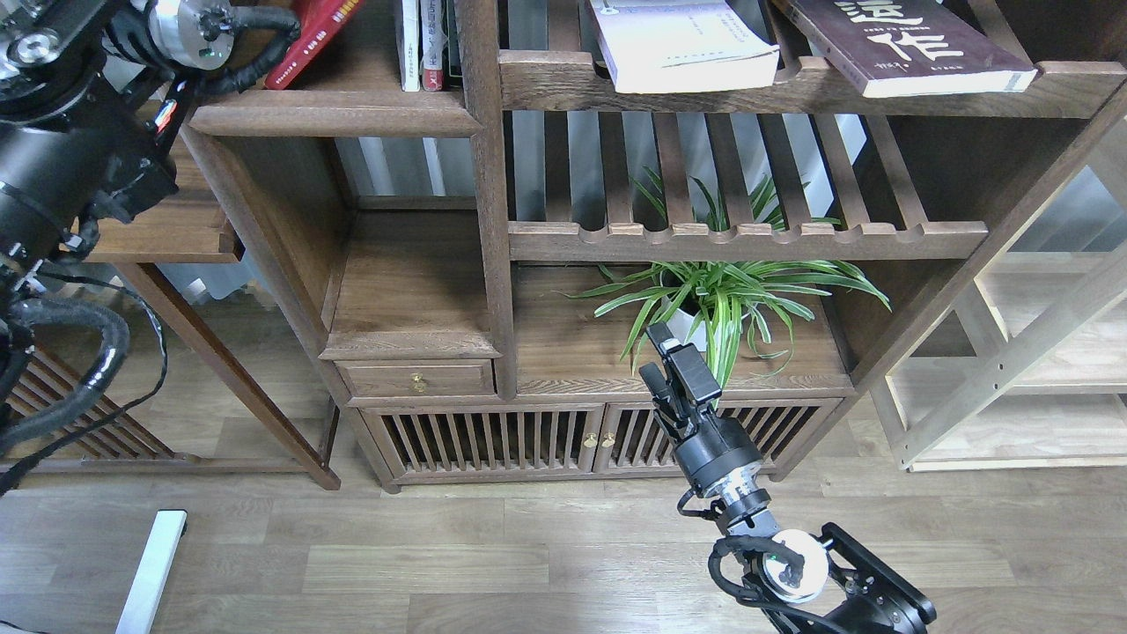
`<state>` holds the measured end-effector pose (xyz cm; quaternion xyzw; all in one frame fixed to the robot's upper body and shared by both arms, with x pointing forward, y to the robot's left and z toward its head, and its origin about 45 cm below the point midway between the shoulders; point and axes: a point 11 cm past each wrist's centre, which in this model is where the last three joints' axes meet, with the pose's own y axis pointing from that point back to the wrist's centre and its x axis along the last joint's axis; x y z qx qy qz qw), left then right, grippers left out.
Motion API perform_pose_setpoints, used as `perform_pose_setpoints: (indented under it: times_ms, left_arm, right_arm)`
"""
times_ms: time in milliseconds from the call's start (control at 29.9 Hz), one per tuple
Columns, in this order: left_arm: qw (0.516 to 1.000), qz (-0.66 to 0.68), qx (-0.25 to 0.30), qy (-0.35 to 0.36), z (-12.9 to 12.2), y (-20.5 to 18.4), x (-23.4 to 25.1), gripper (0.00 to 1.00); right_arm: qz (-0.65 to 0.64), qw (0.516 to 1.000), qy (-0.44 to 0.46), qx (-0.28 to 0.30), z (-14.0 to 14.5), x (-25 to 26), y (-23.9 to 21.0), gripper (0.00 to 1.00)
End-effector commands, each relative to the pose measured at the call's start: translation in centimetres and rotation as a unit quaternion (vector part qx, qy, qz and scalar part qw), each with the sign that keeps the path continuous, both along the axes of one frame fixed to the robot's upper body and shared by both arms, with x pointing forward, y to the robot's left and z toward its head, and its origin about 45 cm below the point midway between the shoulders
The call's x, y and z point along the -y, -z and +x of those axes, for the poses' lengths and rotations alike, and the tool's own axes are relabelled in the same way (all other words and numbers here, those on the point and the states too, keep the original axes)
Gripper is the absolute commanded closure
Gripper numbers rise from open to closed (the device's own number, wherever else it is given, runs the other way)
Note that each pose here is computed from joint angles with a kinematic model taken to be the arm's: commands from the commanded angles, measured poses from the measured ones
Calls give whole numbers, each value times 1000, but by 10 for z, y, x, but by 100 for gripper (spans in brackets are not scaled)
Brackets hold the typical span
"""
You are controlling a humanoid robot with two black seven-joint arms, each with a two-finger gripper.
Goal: Organize books on shelf
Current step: 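Push the red book upright into the top shelf with the left gripper, then lower the left arm and raise the right gripper toward the white book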
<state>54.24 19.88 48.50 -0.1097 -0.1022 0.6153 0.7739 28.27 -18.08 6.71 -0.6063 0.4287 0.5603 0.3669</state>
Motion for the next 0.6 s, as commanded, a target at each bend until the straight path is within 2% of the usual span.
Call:
perform_pose_setpoints:
  times_ms: [0,100,134,267,568]
  left_arm:
    - [1000,3,25,0,-7,-18,-12,27]
    - [999,10,40,-4,-13,-28,-26,6]
    - [999,11,43,-1,-15,-28,-27,2]
    - [998,15,63,12,-29,-29,-43,1]
    - [987,1,78,141,-74,1,-36,1]
  right_arm:
    - [1,1000,2,2,1,1,-1,1]
    - [4,1000,7,9,5,3,-6,1]
    - [7,1000,7,13,6,2,-9,1]
    - [20,999,14,38,14,3,-26,2]
    - [44,994,36,92,34,12,-65,2]
